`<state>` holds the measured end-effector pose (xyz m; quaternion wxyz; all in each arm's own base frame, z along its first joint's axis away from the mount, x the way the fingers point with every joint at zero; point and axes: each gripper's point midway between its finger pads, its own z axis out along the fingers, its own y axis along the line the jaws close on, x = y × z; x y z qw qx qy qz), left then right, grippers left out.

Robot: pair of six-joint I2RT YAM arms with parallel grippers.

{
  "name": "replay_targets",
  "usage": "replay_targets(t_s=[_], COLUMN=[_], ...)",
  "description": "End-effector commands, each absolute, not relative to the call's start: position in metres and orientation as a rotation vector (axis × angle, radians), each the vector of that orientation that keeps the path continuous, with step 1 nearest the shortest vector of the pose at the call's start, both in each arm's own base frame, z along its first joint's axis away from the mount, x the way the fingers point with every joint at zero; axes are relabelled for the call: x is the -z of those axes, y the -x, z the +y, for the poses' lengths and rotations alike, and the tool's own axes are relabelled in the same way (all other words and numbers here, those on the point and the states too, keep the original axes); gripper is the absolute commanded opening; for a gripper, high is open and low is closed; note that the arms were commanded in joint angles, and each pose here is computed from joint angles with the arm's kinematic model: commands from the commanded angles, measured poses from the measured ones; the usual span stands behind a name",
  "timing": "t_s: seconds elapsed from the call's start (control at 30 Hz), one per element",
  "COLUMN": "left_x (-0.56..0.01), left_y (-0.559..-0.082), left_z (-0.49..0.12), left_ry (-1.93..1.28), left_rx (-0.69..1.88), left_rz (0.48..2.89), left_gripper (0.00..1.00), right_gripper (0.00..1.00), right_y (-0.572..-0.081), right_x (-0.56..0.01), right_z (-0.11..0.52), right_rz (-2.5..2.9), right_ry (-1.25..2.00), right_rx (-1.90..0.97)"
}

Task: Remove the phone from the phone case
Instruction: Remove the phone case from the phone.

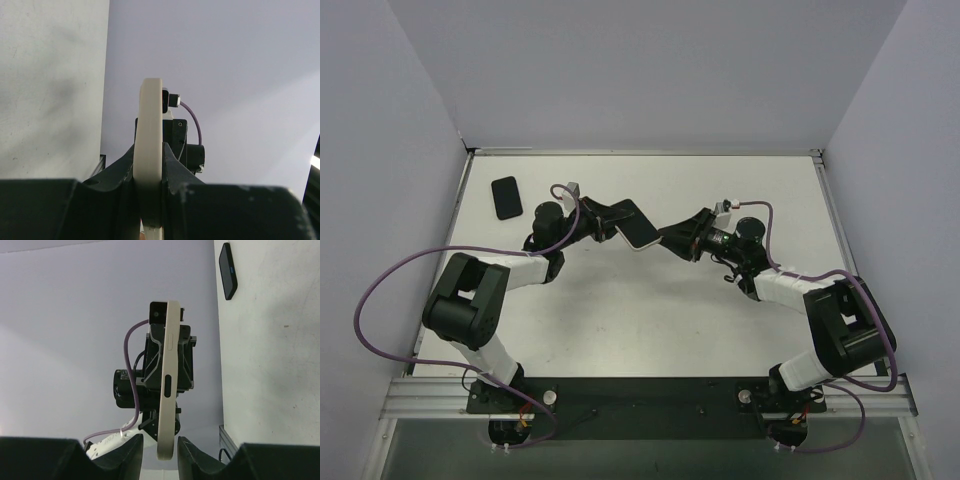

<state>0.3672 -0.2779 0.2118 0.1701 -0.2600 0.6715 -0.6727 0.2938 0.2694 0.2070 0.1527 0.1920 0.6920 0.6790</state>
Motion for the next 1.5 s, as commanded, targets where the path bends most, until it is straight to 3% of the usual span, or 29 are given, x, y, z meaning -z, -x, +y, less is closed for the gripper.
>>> replay_targets(t_s=[0.0,0.43,0.47,0.5,0.77,1.03,1.47], left_x=[-0.261,-0.269,-0.27,-0.27,-0.3,-0.375,-0.497], left_y=[-0.365,-0.365,-0.365,-0.364,-0.36,-0.343,-0.303], left_z=[-0.28,-0.282,-0.281,-0.282,-0.277,-0.267,-0.241], left_ry=[0.588,0.57,0.572,0.567,0.482,0.204,0.018], left_rx=[1.975,1.984,1.983,1.986,2.048,2.188,2.17], left_rz=[1.769,1.757,1.753,1.752,1.617,1.263,0.9], left_gripper=[0.0,0.0,0.0,0.0,0.0,0.0,0.0], right_gripper=[0.27,0.22,0.17,0.0,0.0,0.0,0.0], right_y=[-0.293,-0.289,-0.289,-0.29,-0.296,-0.316,-0.347], right_x=[-0.234,-0.231,-0.231,-0.231,-0.259,-0.346,-0.443], right_z=[0.277,0.287,0.287,0.286,0.283,0.265,0.234], right_rz=[1.917,1.949,1.95,1.943,1.799,1.415,0.98], right_ry=[-0.396,-0.374,-0.38,-0.39,-0.495,-0.582,-0.685], right_rx=[-1.978,-1.989,-1.993,-1.997,-2.149,-2.414,-2.535])
